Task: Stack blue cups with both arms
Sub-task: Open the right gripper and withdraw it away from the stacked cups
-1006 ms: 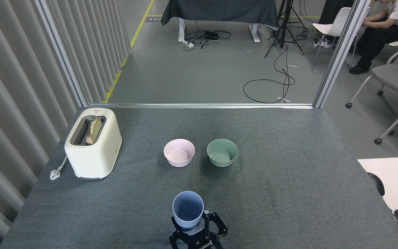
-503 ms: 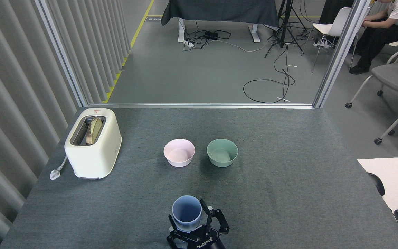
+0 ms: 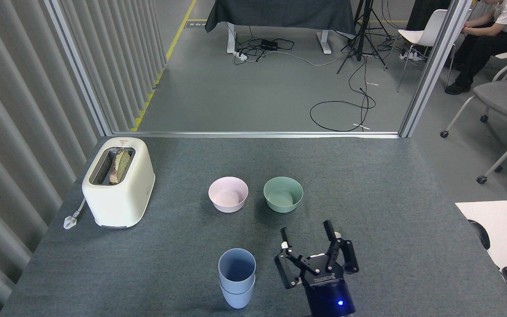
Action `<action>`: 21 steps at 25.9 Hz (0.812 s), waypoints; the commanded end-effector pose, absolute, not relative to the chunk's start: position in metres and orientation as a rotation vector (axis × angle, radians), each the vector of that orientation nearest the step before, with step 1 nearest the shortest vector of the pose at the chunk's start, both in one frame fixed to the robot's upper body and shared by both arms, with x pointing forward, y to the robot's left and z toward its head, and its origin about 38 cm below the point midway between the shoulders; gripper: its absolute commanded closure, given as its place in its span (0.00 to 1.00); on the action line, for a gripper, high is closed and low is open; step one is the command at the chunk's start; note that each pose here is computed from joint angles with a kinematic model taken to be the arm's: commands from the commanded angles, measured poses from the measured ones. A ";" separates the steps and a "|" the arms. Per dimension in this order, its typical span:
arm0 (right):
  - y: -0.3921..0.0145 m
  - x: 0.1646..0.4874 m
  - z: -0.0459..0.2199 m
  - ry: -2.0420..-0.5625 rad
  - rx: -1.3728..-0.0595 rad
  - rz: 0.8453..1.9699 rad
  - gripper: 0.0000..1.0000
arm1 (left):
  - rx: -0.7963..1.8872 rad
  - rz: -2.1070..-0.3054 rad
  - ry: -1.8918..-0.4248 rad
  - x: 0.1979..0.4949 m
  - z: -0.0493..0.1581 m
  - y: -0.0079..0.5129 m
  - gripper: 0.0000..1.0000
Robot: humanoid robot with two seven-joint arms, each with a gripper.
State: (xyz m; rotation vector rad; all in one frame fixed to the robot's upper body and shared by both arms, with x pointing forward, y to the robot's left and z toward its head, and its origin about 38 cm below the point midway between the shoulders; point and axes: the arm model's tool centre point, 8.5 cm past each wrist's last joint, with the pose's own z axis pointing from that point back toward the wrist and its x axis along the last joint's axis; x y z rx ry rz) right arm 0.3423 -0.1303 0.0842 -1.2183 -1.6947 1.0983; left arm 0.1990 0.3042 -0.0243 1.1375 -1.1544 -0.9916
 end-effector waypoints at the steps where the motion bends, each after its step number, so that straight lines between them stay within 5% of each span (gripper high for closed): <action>1: -0.195 0.309 0.042 -1.566 -1.179 1.196 0.00 | 1.138 -0.994 -1.157 0.200 -0.024 0.304 0.00; 5: -0.224 0.244 -0.006 -1.405 -1.088 1.232 0.00 | 1.153 -1.001 -1.165 0.203 -0.022 0.303 0.00; 10: -0.235 0.199 -0.031 -1.290 -1.041 1.219 0.00 | 1.204 -1.098 -1.164 0.204 -0.021 0.298 0.00; 13: -0.238 0.186 -0.037 -1.259 -1.027 1.233 0.00 | 1.280 -1.276 -1.139 0.204 -0.022 0.289 0.00; 21: -0.249 0.183 -0.037 -1.235 -1.047 1.226 0.00 | 1.243 -1.245 -1.157 0.204 -0.022 0.287 0.00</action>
